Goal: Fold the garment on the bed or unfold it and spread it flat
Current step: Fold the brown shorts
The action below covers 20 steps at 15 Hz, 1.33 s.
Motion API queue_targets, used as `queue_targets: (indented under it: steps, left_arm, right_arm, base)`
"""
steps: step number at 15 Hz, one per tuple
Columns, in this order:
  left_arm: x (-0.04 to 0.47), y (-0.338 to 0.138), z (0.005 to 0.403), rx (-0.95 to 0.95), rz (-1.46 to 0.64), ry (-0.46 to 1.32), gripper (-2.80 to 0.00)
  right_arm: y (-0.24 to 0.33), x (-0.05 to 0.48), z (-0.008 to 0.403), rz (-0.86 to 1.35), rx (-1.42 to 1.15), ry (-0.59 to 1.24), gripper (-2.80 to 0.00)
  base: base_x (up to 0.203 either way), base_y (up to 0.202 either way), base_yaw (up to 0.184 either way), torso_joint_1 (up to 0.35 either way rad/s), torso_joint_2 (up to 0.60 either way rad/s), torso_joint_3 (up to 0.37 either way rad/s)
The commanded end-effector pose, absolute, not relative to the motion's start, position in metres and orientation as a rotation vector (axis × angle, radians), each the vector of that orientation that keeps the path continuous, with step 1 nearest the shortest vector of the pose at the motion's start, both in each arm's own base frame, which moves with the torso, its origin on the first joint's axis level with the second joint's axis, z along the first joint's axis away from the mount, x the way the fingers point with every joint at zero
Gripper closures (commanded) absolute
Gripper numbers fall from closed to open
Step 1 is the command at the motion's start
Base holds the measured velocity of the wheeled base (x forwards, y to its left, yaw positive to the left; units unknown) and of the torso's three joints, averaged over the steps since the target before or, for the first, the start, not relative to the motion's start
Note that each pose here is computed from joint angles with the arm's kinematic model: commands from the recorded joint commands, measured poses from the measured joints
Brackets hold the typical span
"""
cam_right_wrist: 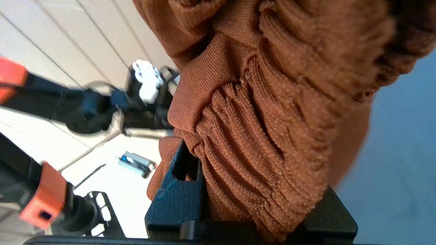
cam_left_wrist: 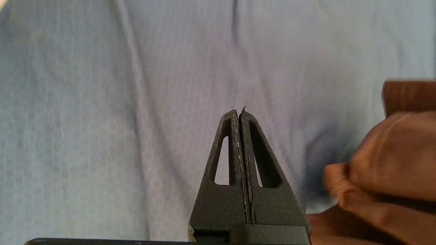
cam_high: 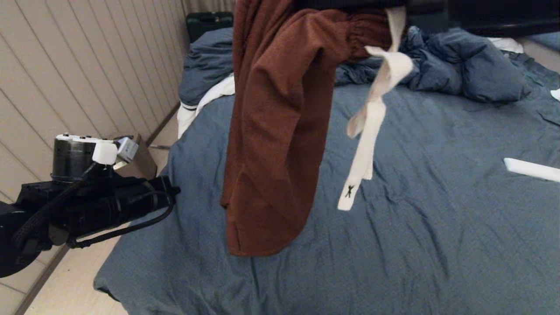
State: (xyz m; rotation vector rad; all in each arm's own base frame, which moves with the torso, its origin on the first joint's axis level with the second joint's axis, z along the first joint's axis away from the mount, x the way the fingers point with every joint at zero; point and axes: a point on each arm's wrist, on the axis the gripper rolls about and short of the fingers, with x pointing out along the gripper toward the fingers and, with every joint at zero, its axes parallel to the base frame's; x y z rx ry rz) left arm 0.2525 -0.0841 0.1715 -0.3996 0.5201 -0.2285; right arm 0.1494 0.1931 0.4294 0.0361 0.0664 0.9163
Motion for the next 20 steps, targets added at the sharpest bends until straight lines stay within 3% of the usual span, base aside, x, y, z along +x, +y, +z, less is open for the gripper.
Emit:
queue_targets:
  steps: [1,5,7,13,20]
  left_arm:
    - [0.251,-0.084,0.171,-0.405,-0.233,0.502,0.0]
    - [0.252,-0.084,0.17,-0.405,-0.233,0.503,0.0]
    - [0.252,-0.084,0.17,-0.405,-0.234,0.503,0.0]
    - [0.251,-0.084,0.169,-0.402,-0.233,0.504,0.0]
    - [0.252,-0.084,0.164,-0.4,-0.23,0.524,0.0]
  right_arm:
    - [0.219,0.154,0.422,0.963,0.035,0.055,0.0]
    - [0.214,0.149,0.424,0.921,0.028,0.04,0.0]
    - [0.199,0.17,0.414,0.824,0.011,0.084,0.0]
    - [0.112,0.245,0.34,0.441,-0.034,0.356,0.0]
    - [0.013,0.233,0.257,0.242,-0.052,0.629,0.0]
  base:
    - [0.0,0.0,0.0,0.0,0.0,0.0]
    - [0.0,0.0,0.0,0.0,0.0,0.0]
    - [0.0,0.0,0.0,0.0,0.0,0.0]
    - [0.0,0.0,0.0,0.0,0.0,0.0]
    - [0.0,0.0,0.0,0.0,0.0,0.0]
